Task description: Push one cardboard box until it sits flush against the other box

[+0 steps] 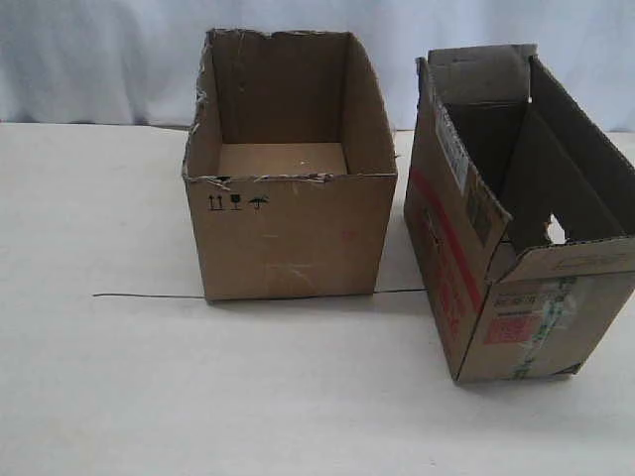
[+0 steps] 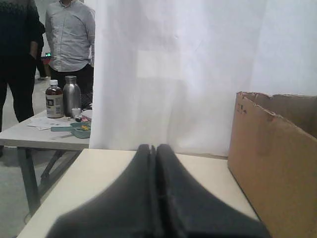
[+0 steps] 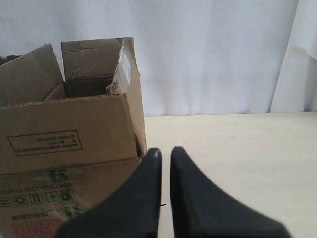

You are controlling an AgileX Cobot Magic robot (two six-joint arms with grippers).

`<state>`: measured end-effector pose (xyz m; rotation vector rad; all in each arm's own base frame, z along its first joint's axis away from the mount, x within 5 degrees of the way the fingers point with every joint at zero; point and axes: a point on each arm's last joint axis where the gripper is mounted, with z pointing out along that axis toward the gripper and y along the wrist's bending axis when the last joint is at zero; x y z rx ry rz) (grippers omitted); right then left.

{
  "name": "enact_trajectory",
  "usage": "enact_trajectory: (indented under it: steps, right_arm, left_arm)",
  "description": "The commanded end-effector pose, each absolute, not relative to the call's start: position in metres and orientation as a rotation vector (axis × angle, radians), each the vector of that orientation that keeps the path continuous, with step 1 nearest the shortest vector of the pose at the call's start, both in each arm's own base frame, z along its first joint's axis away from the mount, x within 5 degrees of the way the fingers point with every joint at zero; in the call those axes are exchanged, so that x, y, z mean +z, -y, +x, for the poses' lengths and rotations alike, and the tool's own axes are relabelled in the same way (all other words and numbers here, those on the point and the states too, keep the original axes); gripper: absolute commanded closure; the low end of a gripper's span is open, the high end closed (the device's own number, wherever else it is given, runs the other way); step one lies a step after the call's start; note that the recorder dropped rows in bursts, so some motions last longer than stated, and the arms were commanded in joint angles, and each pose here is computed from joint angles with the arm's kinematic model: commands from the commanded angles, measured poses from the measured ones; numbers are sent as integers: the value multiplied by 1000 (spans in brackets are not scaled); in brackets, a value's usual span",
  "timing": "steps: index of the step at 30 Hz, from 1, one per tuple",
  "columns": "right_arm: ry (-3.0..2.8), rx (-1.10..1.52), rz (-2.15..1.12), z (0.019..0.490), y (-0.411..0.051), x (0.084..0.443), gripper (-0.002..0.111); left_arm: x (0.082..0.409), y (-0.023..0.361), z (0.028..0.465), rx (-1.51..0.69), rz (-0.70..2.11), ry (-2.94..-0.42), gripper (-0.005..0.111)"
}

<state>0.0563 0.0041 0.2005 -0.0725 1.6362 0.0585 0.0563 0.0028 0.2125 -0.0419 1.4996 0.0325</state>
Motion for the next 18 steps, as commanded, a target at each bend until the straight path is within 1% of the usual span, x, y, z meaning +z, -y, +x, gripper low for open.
enact_trajectory:
  steps: [1,2,4,6,8,10,12,16,18]
  right_arm:
    - [-1623,-33,-151,56,-3,200,103]
    - [-1607,-21,-143,56,-4,201,103]
    - [-1508,124,-27,56,-5,211,103]
    - [-1346,355,212,54,-2,225,103]
    - [-1246,521,424,53,5,230,103]
    - [-1188,581,519,52,10,232,103]
    - [-1113,605,567,51,14,236,103]
    - [-1132,789,673,52,10,232,103]
    - [-1294,781,573,52,-1,235,103]
  left_arm:
    - [212,-3,56,30,-43,-1499,107]
    - [212,-3,56,30,-43,-1499,107]
    - [212,-3,56,30,-43,-1499,107]
    - [212,-3,56,30,-43,-1499,107]
    - [212,-3,56,30,-43,-1499,107]
    - [212,-3,56,30,-43,-1499,107]
    - [212,-3,56,30,-43,-1499,107]
    - [212,-3,56,32,-42,-1499,107]
    - [212,-3,56,32,-42,-1499,107]
